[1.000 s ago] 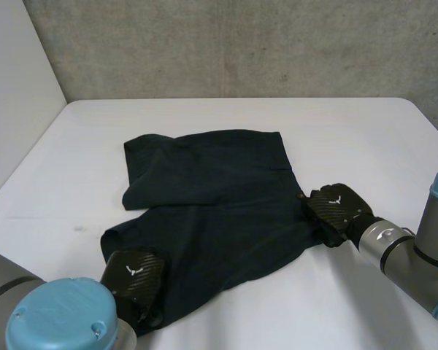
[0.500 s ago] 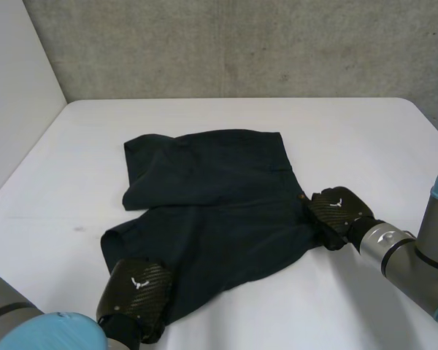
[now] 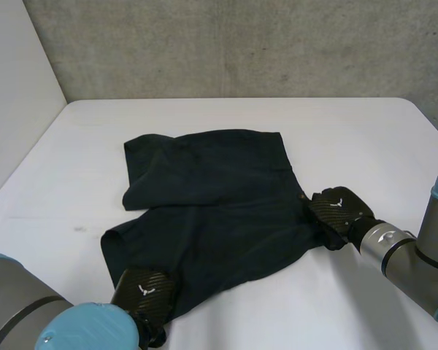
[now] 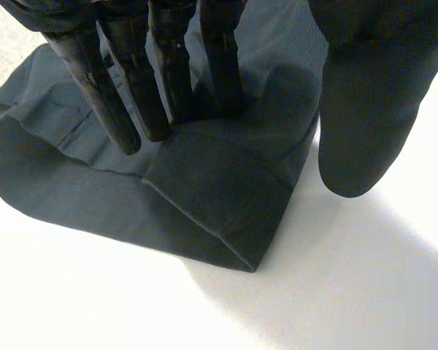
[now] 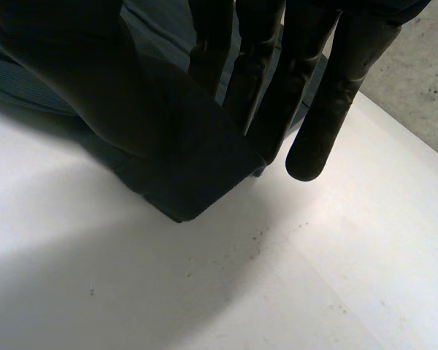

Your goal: Fold the shorts.

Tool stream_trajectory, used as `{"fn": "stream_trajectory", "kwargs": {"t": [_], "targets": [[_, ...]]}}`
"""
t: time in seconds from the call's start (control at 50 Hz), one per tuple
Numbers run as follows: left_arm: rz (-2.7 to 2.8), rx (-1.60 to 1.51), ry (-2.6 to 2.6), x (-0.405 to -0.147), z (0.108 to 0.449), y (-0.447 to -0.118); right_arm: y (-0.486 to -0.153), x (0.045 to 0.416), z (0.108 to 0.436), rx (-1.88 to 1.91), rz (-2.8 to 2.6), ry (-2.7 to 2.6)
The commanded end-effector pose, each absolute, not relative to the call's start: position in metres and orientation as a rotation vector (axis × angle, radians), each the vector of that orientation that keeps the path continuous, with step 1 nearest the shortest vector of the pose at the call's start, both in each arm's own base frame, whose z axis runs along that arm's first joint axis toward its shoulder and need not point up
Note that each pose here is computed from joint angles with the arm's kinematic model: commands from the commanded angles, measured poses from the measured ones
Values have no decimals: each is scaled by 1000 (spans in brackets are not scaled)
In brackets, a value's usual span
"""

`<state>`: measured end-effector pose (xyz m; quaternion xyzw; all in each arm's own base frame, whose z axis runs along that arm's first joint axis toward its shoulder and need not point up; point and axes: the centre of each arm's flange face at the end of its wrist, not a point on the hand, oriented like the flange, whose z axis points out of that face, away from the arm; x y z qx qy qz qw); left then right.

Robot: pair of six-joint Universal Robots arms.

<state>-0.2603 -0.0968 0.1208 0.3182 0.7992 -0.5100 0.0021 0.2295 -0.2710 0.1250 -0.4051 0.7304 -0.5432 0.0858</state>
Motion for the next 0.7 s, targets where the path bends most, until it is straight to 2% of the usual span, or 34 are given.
{"fn": "stream_trajectory", "kwargs": {"t": [0.02, 0.14, 0.2, 0.38, 0.56, 0.64, 0.7], "targets": [[-1578, 928, 2511, -258, 109, -113, -271, 229, 125, -1207, -1620, 2180], [-1645, 896, 2489, -260, 119, -120, -270, 229, 125, -1216, -1617, 2183], [-1753, 889, 2434, -261, 143, -122, -267, 231, 130, -1226, -1610, 2177], [-1860, 981, 2243, -250, 197, -118, -249, 226, 191, -1311, -1600, 2168], [-1622, 1159, 2303, -226, 219, -93, -197, 212, 227, -1670, -1403, 2194], [-1465, 1250, 2370, -216, 219, -80, -170, 202, 225, -1798, -1192, 2227], [-1403, 1279, 2401, -214, 218, -77, -164, 196, 224, -1857, -1101, 2234]]}}
